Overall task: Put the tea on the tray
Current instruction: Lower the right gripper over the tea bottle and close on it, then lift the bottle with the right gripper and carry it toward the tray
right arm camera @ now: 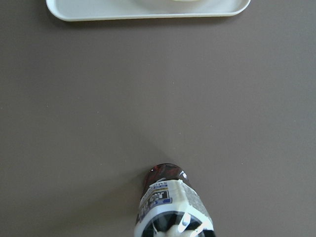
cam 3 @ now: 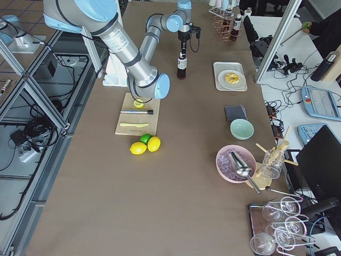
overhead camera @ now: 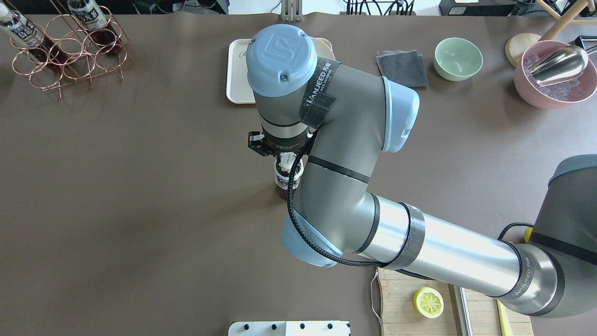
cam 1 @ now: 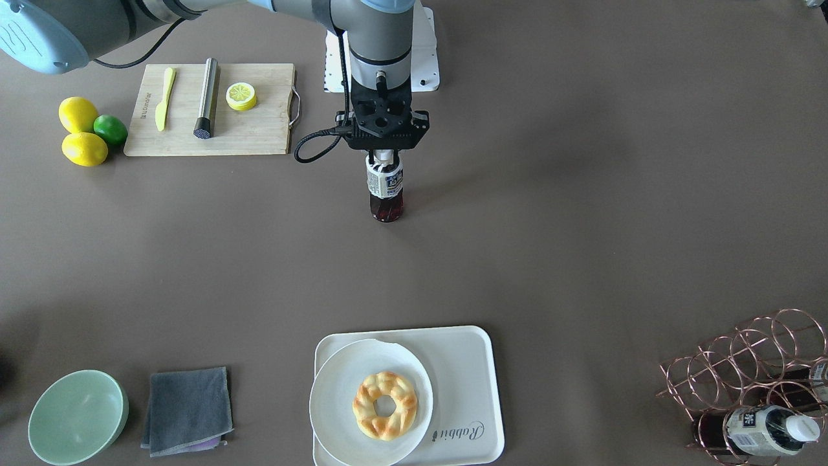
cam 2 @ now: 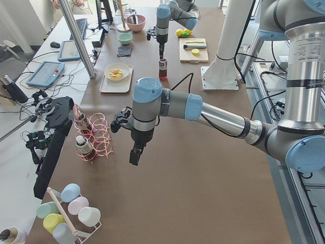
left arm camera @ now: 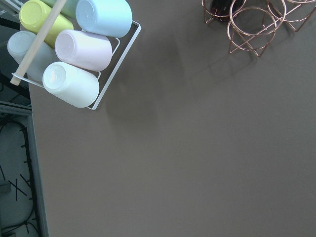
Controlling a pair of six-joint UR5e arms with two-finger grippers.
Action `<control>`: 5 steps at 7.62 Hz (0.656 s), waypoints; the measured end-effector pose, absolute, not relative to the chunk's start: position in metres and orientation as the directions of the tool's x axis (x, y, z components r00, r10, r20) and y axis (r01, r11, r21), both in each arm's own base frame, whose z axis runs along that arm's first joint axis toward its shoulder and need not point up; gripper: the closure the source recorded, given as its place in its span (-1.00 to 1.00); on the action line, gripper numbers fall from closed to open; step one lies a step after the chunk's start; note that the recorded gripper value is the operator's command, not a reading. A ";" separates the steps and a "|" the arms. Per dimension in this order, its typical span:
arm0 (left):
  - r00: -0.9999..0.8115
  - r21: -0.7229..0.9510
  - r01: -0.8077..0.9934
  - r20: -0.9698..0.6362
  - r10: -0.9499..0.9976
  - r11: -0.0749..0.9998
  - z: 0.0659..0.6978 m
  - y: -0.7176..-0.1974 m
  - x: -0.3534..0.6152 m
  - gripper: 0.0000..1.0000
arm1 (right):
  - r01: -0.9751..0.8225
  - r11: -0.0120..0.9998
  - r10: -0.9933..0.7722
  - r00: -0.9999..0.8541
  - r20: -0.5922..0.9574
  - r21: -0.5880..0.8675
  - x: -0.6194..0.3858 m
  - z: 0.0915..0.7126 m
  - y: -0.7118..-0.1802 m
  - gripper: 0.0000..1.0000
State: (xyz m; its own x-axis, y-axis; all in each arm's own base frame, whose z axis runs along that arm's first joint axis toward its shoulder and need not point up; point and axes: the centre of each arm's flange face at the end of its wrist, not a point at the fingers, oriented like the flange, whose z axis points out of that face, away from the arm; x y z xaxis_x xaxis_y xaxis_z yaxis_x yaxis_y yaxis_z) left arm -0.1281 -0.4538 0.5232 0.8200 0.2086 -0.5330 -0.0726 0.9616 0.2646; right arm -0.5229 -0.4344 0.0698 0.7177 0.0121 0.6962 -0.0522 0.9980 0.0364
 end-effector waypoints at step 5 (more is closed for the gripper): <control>0.820 0.264 -0.071 -0.534 0.207 0.962 0.523 -0.454 -0.128 -0.96 | -0.048 0.998 0.010 0.708 0.706 0.034 -0.513 0.062 -0.427 1.00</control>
State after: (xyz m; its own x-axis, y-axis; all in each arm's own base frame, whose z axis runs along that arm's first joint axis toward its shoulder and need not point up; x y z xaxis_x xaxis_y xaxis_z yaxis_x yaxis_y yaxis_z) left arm -0.1281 -0.4544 0.5232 0.8197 0.2070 -0.5341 -0.0710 0.9620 0.2638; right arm -0.5130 -0.4270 0.0622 0.7082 0.0103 0.7060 -0.0482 0.9983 0.0338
